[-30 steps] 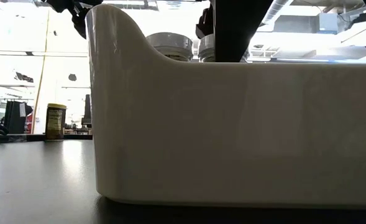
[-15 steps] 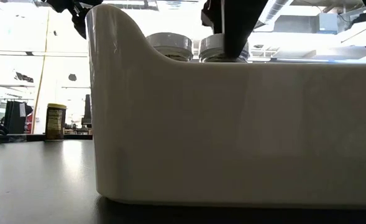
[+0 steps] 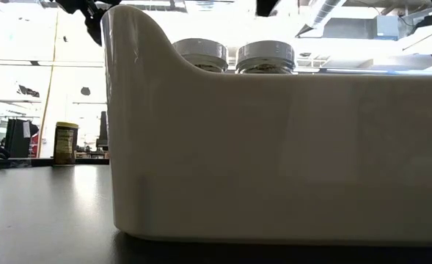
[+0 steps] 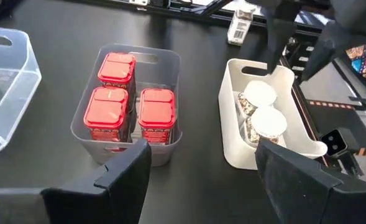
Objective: Sort spices by type
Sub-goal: Put the right white seasoning bottle into the gray bin
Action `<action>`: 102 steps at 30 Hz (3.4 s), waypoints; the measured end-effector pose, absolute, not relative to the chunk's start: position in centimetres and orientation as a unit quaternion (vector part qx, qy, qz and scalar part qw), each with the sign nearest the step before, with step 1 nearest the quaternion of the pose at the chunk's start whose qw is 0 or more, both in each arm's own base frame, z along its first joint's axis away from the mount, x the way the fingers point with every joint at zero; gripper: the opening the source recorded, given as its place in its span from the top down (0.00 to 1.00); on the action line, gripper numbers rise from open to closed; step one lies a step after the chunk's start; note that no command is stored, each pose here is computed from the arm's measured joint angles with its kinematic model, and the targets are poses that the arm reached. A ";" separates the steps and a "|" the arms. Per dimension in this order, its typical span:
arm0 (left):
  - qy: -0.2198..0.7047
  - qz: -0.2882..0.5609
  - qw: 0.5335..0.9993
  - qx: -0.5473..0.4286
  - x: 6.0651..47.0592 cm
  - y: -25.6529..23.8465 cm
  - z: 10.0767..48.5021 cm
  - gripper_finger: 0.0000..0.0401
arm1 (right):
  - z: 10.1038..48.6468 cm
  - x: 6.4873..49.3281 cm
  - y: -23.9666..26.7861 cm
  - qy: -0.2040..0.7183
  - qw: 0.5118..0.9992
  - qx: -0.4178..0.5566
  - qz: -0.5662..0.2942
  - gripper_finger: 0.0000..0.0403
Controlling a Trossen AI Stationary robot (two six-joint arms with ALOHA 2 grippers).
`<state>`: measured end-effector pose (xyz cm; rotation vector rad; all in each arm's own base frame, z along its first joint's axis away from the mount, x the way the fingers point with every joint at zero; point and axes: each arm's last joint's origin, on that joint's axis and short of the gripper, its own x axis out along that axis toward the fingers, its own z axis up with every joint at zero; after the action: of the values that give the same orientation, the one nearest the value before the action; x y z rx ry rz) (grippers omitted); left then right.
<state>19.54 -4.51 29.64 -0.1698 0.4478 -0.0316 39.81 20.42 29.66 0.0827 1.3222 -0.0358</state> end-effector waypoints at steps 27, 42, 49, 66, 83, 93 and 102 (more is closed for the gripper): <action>0.223 -0.011 0.969 -0.101 19.5 -4.5 29.6 0.31 | 32.9 35.8 21.4 0.583 0.799 0.063 -0.135 0.47; 0.222 -0.005 0.970 -0.100 19.5 -4.5 29.6 0.31 | 35.9 35.5 18.3 0.520 0.810 0.165 -0.217 0.68; 0.222 -0.006 0.970 -0.100 19.5 -4.5 29.6 0.31 | 35.9 36.3 16.8 0.505 0.804 0.200 -0.243 0.69; 0.222 -0.006 0.971 -0.090 19.5 -4.5 29.6 0.31 | 35.8 37.4 13.8 0.515 0.786 0.217 -0.265 0.31; 0.219 -0.006 0.975 -0.040 19.5 -4.4 29.6 0.31 | 36.1 38.5 14.1 0.487 0.807 0.241 -0.231 0.06; 0.287 0.019 0.957 -0.040 17.1 -3.4 29.0 0.31 | 35.4 38.0 14.1 0.523 0.791 0.221 -0.229 0.06; 0.200 0.003 0.976 -0.084 11.3 -2.4 30.0 0.31 | 34.8 36.6 15.8 0.561 0.778 0.182 -0.216 0.06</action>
<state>11.33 -2.39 29.97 -0.1686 0.4030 0.0054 36.60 15.79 34.79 0.3946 1.2121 -0.4664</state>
